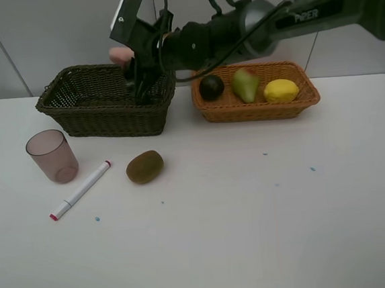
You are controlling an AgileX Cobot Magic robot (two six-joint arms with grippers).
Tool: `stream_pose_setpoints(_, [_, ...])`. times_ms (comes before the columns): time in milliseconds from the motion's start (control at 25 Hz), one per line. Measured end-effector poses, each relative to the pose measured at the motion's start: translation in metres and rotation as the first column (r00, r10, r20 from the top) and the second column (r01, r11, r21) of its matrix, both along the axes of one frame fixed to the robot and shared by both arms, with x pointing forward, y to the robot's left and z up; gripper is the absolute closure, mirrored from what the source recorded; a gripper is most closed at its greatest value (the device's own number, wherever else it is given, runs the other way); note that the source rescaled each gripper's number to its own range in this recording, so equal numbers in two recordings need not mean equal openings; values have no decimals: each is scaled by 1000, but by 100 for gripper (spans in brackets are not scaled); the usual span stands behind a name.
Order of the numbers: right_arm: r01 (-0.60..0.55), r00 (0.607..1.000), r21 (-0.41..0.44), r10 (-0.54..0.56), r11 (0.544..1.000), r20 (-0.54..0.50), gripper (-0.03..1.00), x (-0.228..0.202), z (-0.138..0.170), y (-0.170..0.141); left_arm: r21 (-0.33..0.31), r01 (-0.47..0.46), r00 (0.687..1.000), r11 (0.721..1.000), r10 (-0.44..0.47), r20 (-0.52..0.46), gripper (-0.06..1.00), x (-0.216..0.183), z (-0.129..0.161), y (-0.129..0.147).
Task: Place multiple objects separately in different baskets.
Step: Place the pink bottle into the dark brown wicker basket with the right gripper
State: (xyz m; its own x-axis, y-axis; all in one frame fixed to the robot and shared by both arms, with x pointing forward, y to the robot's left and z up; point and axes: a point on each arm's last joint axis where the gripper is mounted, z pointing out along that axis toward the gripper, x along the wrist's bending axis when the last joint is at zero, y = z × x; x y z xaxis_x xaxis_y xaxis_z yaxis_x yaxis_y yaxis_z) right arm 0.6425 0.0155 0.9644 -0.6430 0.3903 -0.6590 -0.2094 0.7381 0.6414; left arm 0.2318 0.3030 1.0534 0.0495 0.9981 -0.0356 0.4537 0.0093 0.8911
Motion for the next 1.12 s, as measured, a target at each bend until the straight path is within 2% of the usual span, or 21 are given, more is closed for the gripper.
stream_pose_setpoints(160, [-1, 999, -31, -1, 1000, -50, 97, 1, -19, 0, 0, 0, 1000, 1000, 0, 0, 20, 0, 0, 0])
stream_pose_setpoints(680, [50, 996, -38, -53, 998, -68, 97, 18, -17, -23, 0, 0, 1000, 1000, 0, 0, 20, 0, 0, 0])
stream_pose_setpoints(1120, [52, 990, -55, -58, 997, -127, 97, 17, -31, -22, 0, 0, 1000, 1000, 0, 0, 20, 0, 0, 0])
